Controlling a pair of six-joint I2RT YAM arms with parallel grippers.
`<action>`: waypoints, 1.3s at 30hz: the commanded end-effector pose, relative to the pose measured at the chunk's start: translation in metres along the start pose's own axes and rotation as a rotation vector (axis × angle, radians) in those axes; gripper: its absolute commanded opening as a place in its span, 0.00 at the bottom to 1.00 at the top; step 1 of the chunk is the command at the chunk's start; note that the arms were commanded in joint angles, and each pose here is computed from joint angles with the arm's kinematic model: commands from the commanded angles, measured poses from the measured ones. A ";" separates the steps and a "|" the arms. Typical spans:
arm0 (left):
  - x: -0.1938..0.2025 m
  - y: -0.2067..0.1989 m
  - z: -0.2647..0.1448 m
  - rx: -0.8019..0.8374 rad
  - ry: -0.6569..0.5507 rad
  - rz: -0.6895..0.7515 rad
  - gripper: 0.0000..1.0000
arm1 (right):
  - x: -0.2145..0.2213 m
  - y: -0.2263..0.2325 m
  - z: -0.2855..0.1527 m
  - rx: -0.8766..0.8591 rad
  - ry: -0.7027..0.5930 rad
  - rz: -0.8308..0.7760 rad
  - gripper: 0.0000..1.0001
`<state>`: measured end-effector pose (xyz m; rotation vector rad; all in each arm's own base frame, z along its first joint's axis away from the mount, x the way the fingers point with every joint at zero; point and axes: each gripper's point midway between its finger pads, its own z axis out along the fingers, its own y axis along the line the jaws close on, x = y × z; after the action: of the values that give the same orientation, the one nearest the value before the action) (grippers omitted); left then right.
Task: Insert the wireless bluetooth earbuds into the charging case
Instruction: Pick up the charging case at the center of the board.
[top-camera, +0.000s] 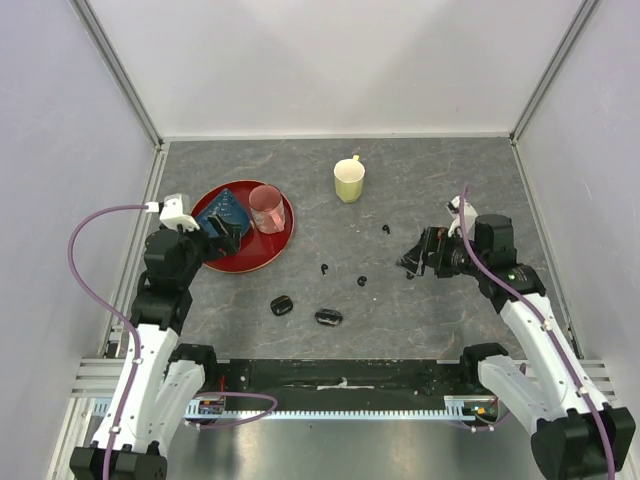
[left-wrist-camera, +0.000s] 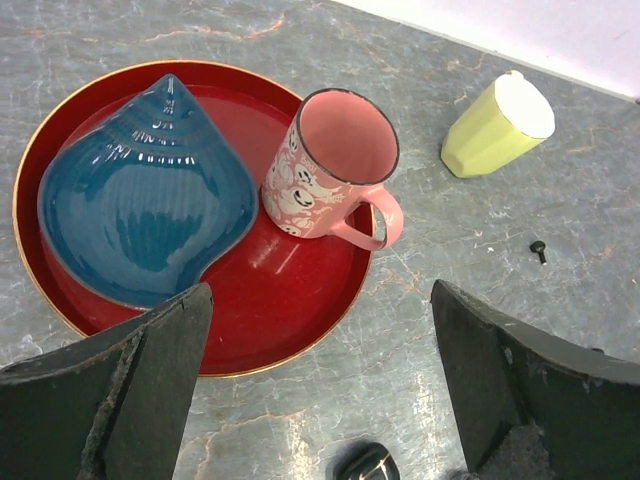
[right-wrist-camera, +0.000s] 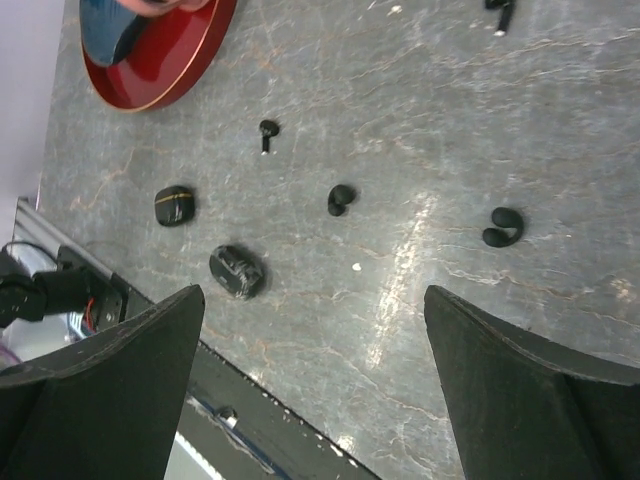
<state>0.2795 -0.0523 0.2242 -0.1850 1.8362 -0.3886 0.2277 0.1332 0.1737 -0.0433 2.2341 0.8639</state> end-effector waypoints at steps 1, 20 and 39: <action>0.000 -0.005 -0.001 0.017 0.025 -0.014 0.97 | -0.013 0.030 -0.003 -0.077 0.027 -0.129 0.98; 0.042 -0.026 -0.002 0.140 0.310 -0.034 0.97 | 0.006 0.080 0.018 -0.008 0.029 -0.528 0.98; 0.042 -0.032 -0.003 0.182 0.304 -0.029 0.97 | 0.114 0.155 0.014 -0.268 0.108 -0.997 0.98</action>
<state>0.2571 -0.0957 0.1801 -0.0802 2.1513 -0.6413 0.1115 0.2758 0.1655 -1.2466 1.9034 0.5523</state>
